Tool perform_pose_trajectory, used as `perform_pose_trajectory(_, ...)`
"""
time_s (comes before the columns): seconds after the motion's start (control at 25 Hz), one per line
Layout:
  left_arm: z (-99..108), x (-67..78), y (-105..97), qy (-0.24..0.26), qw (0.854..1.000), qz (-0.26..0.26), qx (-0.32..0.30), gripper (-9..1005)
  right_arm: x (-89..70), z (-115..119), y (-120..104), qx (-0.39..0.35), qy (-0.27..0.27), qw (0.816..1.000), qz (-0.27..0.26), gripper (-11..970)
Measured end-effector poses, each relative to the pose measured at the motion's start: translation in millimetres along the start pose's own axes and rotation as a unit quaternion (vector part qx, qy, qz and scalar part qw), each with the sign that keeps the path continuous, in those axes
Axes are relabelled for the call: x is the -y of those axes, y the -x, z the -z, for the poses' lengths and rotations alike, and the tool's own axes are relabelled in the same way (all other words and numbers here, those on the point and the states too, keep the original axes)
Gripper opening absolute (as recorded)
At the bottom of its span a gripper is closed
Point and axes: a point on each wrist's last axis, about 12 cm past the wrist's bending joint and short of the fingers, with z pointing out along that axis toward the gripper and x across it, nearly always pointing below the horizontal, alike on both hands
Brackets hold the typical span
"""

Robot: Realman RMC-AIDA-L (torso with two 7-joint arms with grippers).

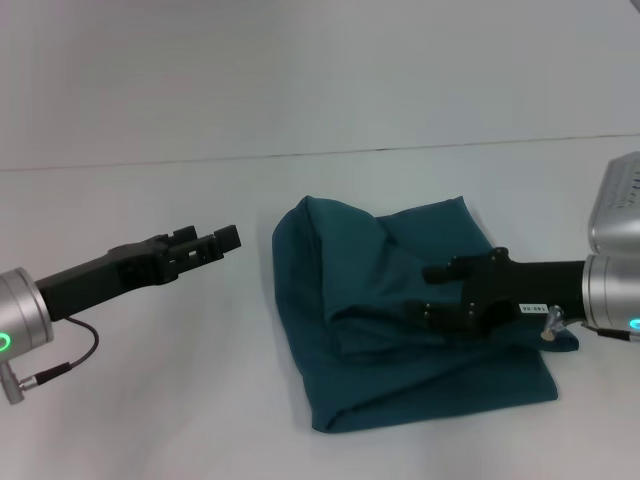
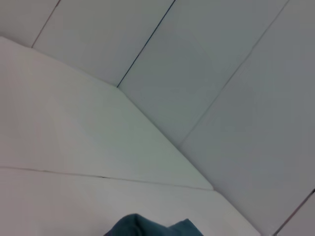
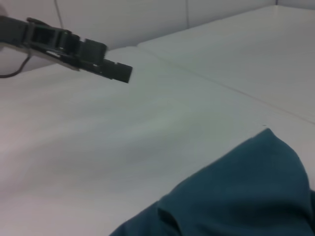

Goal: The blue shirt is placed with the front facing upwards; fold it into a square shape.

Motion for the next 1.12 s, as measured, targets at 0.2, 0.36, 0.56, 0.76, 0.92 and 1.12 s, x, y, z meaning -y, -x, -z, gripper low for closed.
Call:
perform_pose_trajectory(0.2, 0, 0.0, -1, 0.000, 1.000, 0.002, -0.001, 934, -0.7, -2, 14, -0.016, 0.004, 0.999, 0.048, 593)
perform_pose_trajectory(0.36, 0, -0.9, -1, 0.004, 1.000, 0.000, 0.002, 934, -3.3, -5, 23, -0.024, 0.011, 0.997, 0.079, 593)
perform_pose_trajectory(0.56, 0, -0.9, -1, 0.004, 1.000, -0.002, 0.005, 934, -9.7, -15, 31, -0.049, 0.023, 0.992, 0.113, 635)
perform_pose_trajectory(0.76, 0, -1.0, -1, 0.004, 1.000, -0.002, 0.007, 934, -10.6, -31, 35, -0.089, 0.012, 0.988, 0.129, 634)
perform_pose_trajectory(0.92, 0, -1.2, -1, 0.005, 1.000, 0.000, 0.010, 934, -16.1, -43, 36, -0.104, 0.013, 0.983, 0.150, 633)
perform_pose_trajectory(1.12, 1, -1.5, 0, 0.006, 1.000, 0.000, 0.012, 934, -25.0, -57, 35, -0.121, 0.013, 0.978, 0.171, 631)
